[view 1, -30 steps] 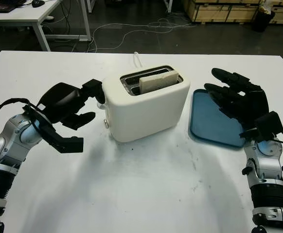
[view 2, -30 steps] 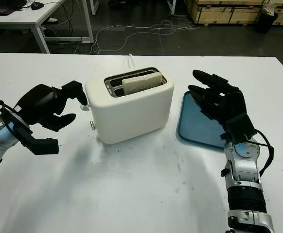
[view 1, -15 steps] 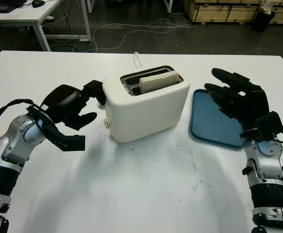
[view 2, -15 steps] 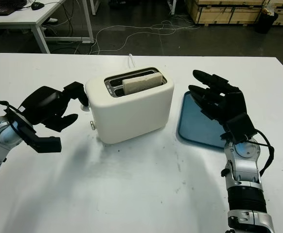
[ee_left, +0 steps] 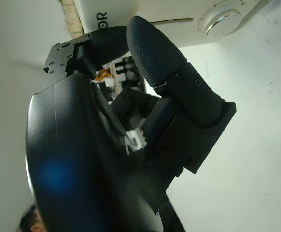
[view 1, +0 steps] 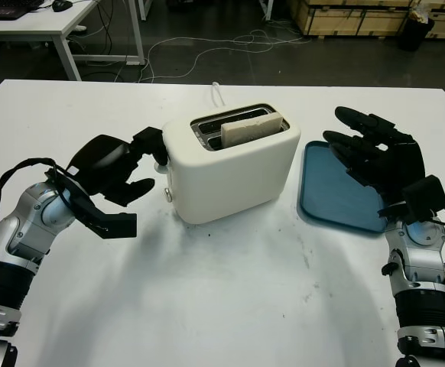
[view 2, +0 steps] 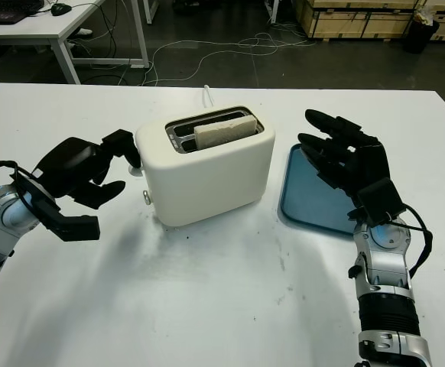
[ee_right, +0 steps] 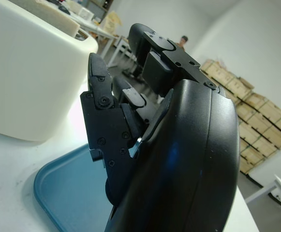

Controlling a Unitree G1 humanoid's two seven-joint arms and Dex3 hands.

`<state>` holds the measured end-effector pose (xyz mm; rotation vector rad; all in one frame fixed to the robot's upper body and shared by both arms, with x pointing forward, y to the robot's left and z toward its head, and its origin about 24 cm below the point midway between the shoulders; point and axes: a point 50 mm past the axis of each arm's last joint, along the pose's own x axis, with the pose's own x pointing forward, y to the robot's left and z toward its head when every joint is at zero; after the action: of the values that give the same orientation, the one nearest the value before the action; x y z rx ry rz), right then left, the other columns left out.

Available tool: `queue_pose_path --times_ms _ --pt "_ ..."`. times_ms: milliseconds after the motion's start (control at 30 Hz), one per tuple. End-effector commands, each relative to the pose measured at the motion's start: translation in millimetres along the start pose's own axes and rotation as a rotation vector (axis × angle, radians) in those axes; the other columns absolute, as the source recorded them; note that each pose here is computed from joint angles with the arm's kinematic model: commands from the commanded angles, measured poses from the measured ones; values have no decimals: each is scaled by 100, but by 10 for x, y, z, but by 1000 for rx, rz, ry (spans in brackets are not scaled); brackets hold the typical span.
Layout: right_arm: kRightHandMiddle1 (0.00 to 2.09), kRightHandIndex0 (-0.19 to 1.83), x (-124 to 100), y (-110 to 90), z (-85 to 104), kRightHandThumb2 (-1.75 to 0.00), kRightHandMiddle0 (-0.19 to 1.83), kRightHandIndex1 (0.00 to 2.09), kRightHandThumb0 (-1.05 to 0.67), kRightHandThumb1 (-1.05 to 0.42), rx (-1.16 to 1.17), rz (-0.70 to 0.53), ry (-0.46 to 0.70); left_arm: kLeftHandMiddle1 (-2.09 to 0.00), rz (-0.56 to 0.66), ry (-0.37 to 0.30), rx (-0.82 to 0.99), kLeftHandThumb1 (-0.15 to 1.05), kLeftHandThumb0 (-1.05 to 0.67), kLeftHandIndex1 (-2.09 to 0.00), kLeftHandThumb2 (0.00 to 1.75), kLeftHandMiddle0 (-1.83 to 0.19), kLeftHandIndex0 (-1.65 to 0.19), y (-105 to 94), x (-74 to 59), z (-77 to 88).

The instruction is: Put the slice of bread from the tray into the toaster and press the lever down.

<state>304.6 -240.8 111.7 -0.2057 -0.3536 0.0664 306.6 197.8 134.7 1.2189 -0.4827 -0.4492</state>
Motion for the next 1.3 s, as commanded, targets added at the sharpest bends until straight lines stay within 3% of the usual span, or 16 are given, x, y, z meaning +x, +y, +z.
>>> queue_pose_path --times_ms 0,333,733,867,1267 --pt "0 86 9 -3 46 -14 75 0 -23 -92 4 -7 -35 -175 -39 -18 -24 62 -87 -171 135 -103 0 -102 4 60" --pt "0 86 0 -8 56 -13 76 0 -24 -92 -6 -9 -35 -175 -26 3 -83 58 -85 -170 138 -99 0 -253 -42 96" --pt "1 87 -29 -44 40 -11 77 1 -28 -92 -4 -13 -30 -175 -47 79 -166 67 -86 -164 133 -92 0 -545 -58 67" --pt "1 89 -43 -60 41 -11 78 1 -27 -92 0 -12 -35 -175 -33 89 -197 65 -84 -165 133 -90 0 -621 -64 53" --pt "1 90 -63 -80 49 -10 80 2 -29 -92 -6 -10 -42 -175 1 137 -256 70 -84 -166 132 -94 0 -742 -79 35"
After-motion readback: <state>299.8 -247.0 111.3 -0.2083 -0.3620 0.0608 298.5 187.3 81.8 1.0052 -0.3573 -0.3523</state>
